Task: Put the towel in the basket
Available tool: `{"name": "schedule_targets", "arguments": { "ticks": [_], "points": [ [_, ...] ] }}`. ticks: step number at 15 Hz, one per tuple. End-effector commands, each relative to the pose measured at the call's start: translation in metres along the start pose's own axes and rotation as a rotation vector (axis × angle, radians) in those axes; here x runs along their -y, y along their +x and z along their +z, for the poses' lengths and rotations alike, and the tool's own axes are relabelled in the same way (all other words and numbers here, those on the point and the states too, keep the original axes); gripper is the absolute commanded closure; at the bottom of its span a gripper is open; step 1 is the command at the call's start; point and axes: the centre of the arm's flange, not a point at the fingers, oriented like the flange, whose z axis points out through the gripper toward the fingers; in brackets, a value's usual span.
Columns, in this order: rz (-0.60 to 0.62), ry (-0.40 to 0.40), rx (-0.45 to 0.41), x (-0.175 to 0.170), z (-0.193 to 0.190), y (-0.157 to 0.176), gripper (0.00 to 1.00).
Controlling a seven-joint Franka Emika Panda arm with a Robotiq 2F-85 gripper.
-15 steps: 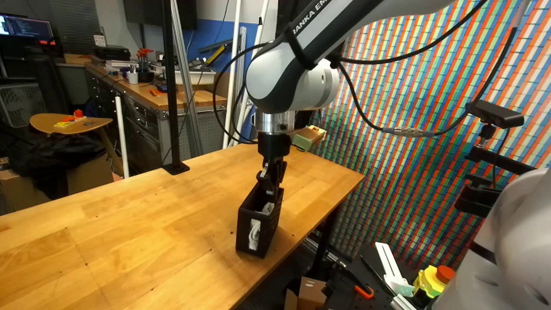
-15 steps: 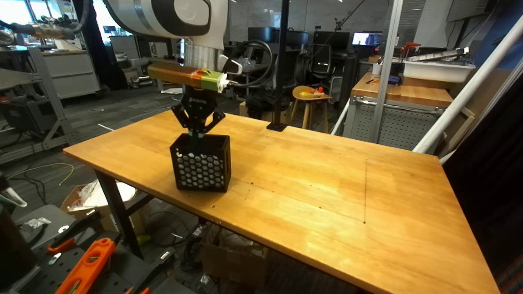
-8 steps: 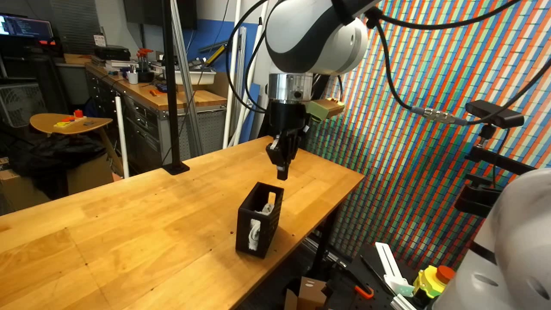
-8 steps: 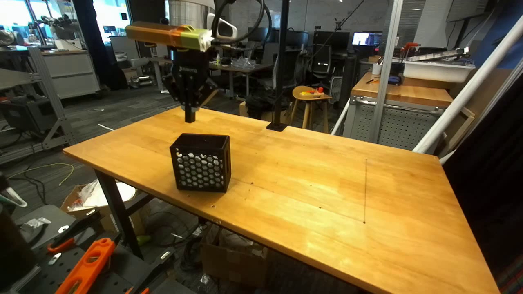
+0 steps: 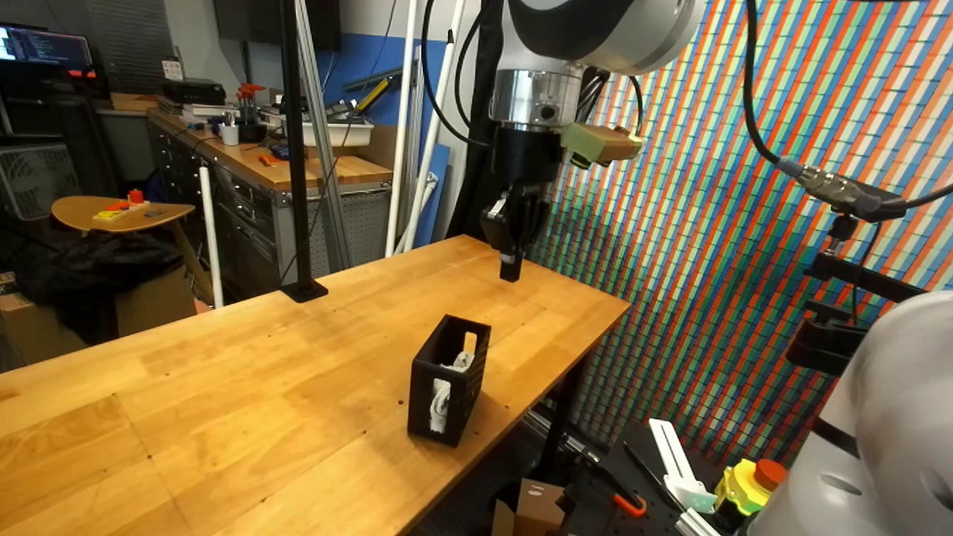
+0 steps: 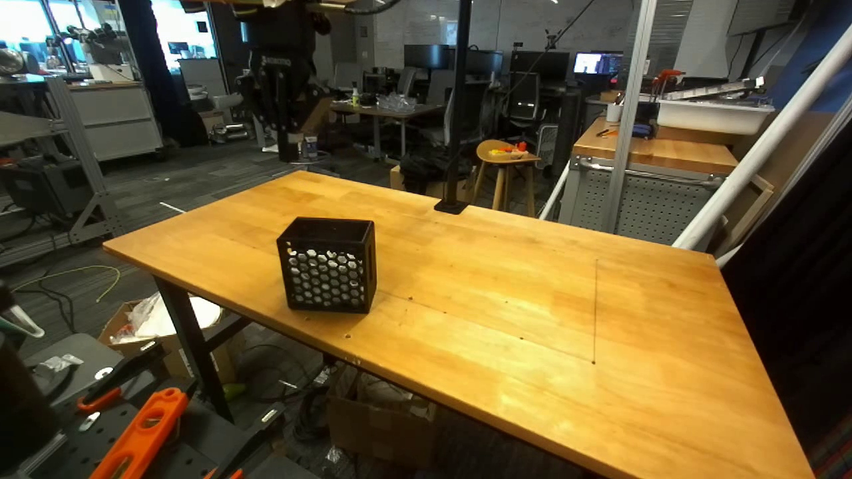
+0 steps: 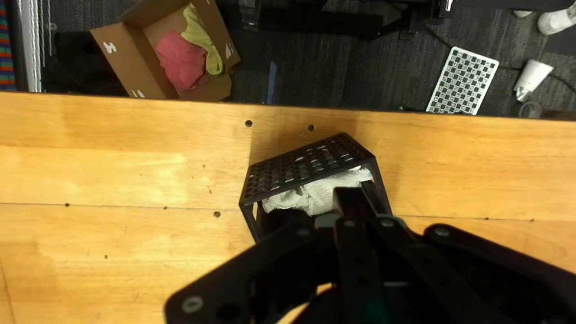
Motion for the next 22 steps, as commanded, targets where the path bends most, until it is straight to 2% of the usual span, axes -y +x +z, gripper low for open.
{"name": "schedule_targets", "arguments": {
  "ticks": [1, 2, 3, 4, 5, 7, 8, 22],
  "points": [
    [0.044, -0.014, -0.038, 0.012, -0.017, -0.018, 1.00],
    [0.052, -0.017, -0.044, 0.014, -0.021, -0.019, 0.99],
    [0.060, -0.019, -0.051, 0.017, -0.024, -0.022, 0.87],
    [0.038, -0.007, -0.032, 0.007, -0.013, -0.008, 0.74],
    [0.039, -0.007, -0.035, 0.008, -0.014, -0.008, 0.94],
    [0.040, -0.005, -0.029, 0.007, -0.012, -0.008, 0.78],
    [0.041, -0.004, -0.025, 0.006, -0.010, -0.008, 0.74],
    [0.042, -0.003, -0.021, 0.006, -0.009, -0.007, 0.74]
  ]
}}
